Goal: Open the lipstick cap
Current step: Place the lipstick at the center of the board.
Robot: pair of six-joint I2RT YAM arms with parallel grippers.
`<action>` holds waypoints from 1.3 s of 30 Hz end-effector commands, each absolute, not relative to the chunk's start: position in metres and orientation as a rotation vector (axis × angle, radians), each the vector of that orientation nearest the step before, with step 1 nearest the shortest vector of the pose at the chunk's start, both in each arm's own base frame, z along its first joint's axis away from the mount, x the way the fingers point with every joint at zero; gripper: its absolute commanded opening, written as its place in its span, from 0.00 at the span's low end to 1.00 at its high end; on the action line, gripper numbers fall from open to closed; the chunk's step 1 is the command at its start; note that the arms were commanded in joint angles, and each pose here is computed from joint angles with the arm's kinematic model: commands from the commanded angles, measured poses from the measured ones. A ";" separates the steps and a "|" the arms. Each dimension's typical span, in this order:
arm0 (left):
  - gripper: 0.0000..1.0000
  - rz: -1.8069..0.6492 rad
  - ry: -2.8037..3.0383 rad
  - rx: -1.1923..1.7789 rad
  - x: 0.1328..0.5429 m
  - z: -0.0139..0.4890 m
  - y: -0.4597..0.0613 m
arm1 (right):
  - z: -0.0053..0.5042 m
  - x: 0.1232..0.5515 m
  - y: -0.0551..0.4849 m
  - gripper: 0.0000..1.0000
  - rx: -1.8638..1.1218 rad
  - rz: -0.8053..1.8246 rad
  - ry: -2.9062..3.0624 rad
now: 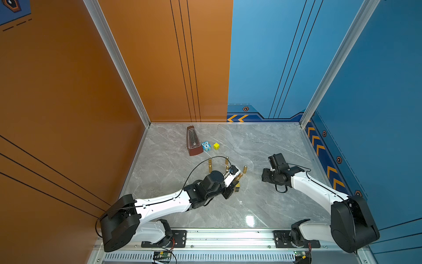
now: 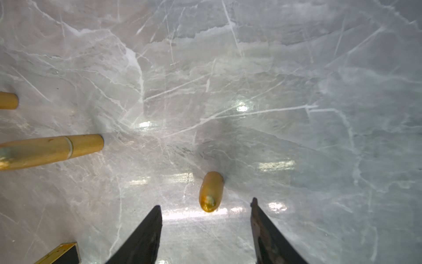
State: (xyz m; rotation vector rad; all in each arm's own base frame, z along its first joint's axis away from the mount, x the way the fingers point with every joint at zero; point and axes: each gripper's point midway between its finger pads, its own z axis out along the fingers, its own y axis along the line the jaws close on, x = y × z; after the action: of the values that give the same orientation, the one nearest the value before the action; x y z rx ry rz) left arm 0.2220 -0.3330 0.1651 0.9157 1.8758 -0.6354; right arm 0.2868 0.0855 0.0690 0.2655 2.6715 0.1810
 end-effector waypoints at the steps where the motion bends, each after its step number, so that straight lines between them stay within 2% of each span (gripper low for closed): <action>1: 0.00 -0.632 1.825 0.885 0.228 0.186 -0.335 | 0.091 0.270 0.081 0.65 0.238 0.189 2.694; 7: 0.00 -0.613 1.840 0.890 0.229 0.178 -0.333 | 0.126 0.242 0.099 0.67 0.154 0.386 2.690; 14: 0.00 -0.589 1.893 0.934 0.228 0.161 -0.334 | 0.144 0.212 0.153 0.68 0.104 0.794 2.722; 20: 0.00 -0.618 1.898 0.985 0.222 0.156 -0.344 | 0.162 0.203 0.199 0.69 0.009 1.010 2.653; 25: 0.00 -0.655 1.897 1.021 0.215 0.154 -0.350 | 0.184 0.207 0.221 0.66 -0.039 1.093 2.573; 32: 0.00 -0.696 1.869 1.059 0.207 0.161 -0.360 | 0.182 0.217 0.238 0.61 -0.066 1.110 2.590; 39: 0.00 -0.704 1.855 1.072 0.202 0.164 -0.363 | 0.174 0.220 0.248 0.44 -0.080 1.137 2.600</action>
State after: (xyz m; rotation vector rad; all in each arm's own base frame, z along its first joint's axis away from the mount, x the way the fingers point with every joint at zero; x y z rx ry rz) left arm 0.2079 -0.3548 0.1543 1.0384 1.8872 -0.6786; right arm 0.2162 0.2379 0.1614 -0.0496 2.6431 1.0863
